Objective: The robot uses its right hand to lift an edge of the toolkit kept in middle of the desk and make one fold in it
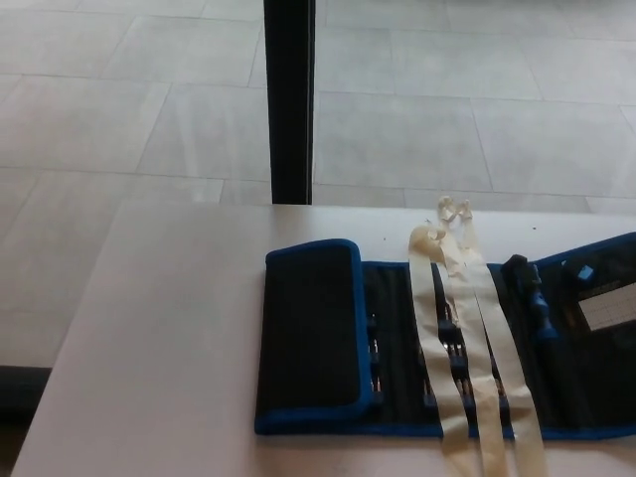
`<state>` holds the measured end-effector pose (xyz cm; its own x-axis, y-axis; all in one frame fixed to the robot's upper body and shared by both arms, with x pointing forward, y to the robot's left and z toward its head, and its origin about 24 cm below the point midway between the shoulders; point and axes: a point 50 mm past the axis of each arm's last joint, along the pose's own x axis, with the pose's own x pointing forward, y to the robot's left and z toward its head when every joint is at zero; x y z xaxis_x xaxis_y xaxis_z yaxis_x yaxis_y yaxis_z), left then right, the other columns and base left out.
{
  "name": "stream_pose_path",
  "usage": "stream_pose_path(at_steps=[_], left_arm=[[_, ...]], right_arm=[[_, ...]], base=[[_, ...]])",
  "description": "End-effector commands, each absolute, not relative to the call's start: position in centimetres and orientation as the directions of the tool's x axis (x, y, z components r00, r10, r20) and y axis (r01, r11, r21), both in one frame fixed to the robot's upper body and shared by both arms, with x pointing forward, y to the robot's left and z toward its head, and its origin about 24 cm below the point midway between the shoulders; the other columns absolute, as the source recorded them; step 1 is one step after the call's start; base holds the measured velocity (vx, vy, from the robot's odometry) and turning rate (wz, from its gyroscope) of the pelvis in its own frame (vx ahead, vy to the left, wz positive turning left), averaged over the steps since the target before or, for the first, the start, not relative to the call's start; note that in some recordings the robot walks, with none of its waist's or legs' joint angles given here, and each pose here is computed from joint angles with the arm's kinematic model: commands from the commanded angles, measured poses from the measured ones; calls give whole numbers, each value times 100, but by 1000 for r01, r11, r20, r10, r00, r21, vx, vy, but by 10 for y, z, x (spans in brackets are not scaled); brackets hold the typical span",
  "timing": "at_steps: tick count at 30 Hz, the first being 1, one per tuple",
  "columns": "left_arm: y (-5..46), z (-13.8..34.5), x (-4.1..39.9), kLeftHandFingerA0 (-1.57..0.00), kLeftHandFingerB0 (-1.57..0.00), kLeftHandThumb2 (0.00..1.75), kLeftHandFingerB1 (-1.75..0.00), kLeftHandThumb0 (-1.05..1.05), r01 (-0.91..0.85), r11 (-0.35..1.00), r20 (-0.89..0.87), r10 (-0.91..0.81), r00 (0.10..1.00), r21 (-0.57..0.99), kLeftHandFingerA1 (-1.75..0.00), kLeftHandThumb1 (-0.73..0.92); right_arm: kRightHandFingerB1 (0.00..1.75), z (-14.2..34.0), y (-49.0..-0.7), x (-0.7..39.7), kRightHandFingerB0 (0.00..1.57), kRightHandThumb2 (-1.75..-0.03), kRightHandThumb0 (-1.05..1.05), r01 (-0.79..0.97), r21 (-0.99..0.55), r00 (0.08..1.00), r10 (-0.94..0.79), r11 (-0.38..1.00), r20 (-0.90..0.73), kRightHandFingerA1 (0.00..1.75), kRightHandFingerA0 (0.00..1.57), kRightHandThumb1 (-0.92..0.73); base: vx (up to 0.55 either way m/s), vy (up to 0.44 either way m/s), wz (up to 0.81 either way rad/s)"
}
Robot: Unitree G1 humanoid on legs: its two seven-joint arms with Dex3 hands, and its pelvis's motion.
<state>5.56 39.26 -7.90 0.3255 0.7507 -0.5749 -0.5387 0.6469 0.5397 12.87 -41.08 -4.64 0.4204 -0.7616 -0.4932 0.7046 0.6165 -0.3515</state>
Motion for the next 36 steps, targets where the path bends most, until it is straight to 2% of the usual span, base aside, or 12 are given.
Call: stream_pose_path(at_steps=[1, 4, 5, 6, 10, 12, 14, 15, 16, 27, 30, 36], left_arm=[[413, -64, 45, -62, -47, 56, -44, -26, -685, 484, -483, 849, 215, 545, -85, 54], [413, -65, 43, -60, -47, 56, -43, -27, -678, 479, -485, 851, 202, 557, -86, 54], [414, -65, 43, -61, -47, 55, -43, -26, -677, 481, -488, 849, 202, 557, -87, 54], [414, -65, 43, -61, -47, 55, -43, -27, -671, 482, -487, 850, 201, 563, -86, 54], [415, -65, 46, -59, -46, 55, -42, -27, -676, 482, -492, 847, 199, 557, -91, 54], [414, -64, 47, -58, -47, 56, -43, -26, -684, 481, -483, 850, 211, 548, -86, 55], [414, -63, 46, -57, -46, 56, -43, -27, -687, 480, -481, 851, 212, 546, -85, 55], [414, -63, 46, -57, -46, 56, -43, -27, -687, 479, -480, 851, 212, 546, -85, 55], [414, -63, 46, -59, -48, 56, -44, -27, -690, 476, -476, 853, 212, 546, -84, 55], [414, -65, 40, -60, -48, 56, -43, -27, -686, 471, -487, 852, 192, 555, -82, 55], [414, -65, 41, -61, -48, 56, -44, -26, -683, 477, -490, 849, 196, 553, -86, 55], [413, -65, 38, -62, -47, 55, -44, -27, -698, 465, -484, 854, 190, 545, -91, 54]], right_arm=[[92, -25, -436, 118, 50, -84, -25, 891, -202, 299, -860, 406, -413, 131, 36, -11], [90, -12, -447, 121, 48, -92, -37, 928, -125, 282, -882, 350, -379, 103, 40, -12], [99, -2, -453, 123, 47, -85, -41, 942, -127, 250, -903, 310, -350, 115, 74, -15], [98, 5, -458, 125, 45, -85, -38, 954, -103, 234, -912, 282, -336, 114, 48, -17], [100, 21, -468, 133, 44, -81, -46, 972, -2, 225, -926, 236, -305, 111, 51, -21], [87, 52, -477, 155, 58, -85, -49, 971, 176, 207, -940, 164, -270, 116, 115, -17], [84, 67, -478, 165, 53, -84, -45, 949, 260, 240, -943, 178, -231, 111, 118, -16], [84, 69, -478, 167, 53, -84, -45, 946, 270, 243, -943, 179, -228, 111, 118, -16], [80, 80, -478, 175, 52, -84, -45, 934, 298, 259, -946, 195, -194, 97, 73, -20], [49, 137, -426, 240, 70, -53, -45, 820, 251, 519, -853, 515, 53, 61, 97, -39], [41, 136, -412, 247, 67, -55, -38, 814, 185, 548, -834, 550, 64, 53, 65, -43], [39, 116, -380, 258, 50, -56, -21, 751, 104, 655, -756, 652, 9, 48, 59, -53]], base=[[0, 0, 0], [0, 0, 0], [0, 0, 0], [0, 0, 0], [0, 0, 0], [0, 0, 0], [0, 0, 0], [0, 0, 0], [0, 0, 0], [0, 0, 1], [0, 0, 0], [0, 0, 0]])
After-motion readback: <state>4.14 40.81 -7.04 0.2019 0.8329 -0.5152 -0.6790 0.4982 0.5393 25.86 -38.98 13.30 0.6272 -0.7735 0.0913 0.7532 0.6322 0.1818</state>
